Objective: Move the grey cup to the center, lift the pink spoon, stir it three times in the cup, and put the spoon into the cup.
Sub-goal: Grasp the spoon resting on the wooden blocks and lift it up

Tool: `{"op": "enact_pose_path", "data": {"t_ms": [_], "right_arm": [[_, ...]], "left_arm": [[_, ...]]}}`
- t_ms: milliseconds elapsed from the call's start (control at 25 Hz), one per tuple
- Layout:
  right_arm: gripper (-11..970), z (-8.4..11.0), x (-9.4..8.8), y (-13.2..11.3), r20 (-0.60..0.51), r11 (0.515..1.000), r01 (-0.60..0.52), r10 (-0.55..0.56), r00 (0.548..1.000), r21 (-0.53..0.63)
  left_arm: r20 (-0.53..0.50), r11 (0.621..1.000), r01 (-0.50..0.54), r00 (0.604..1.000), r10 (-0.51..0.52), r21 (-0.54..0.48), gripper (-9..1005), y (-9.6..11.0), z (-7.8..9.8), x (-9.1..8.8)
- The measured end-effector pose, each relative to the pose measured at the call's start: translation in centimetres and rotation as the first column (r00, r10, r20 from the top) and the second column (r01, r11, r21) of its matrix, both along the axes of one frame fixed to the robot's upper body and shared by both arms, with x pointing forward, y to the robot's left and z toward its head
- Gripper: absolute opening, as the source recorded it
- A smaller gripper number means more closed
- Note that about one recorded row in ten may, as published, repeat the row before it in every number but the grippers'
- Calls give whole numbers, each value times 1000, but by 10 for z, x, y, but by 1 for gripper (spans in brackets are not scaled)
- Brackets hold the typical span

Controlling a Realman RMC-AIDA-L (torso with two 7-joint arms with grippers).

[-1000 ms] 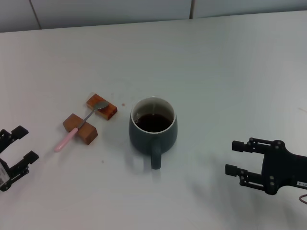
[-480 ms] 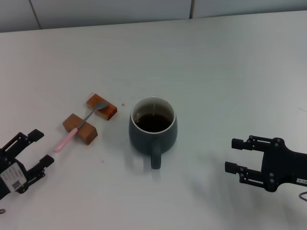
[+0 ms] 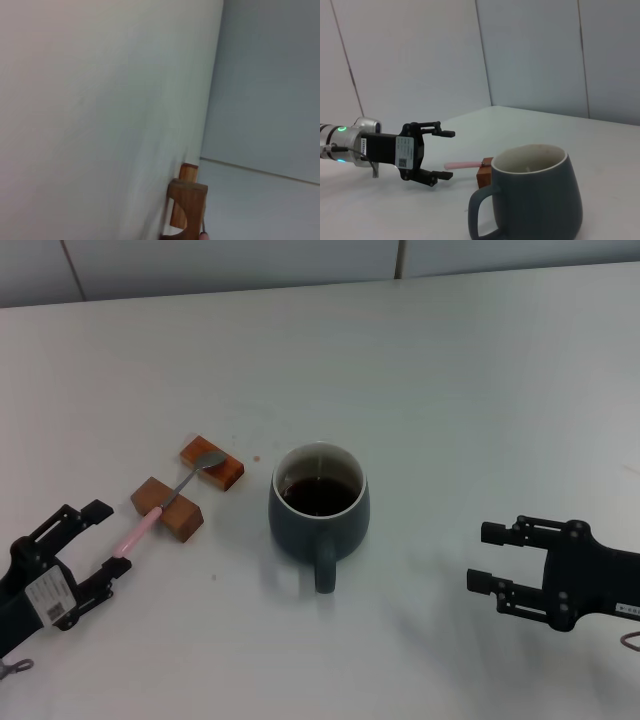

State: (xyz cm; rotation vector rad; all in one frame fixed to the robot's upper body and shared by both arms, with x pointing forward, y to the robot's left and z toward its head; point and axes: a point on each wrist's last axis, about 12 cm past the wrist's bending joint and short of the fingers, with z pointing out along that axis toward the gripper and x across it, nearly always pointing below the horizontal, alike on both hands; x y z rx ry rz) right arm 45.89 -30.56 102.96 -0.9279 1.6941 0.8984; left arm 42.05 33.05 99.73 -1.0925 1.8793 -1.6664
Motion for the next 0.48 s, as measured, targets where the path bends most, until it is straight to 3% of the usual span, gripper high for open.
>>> {"op": "enact_pose_path", "data": {"t_ms": [480], "right_arm": [[621,1,1,0,0,1000,0,0,1000,-1]], "left_arm": [[12,1000,18,1000,-18,7,809,-12,-2,10]]}}
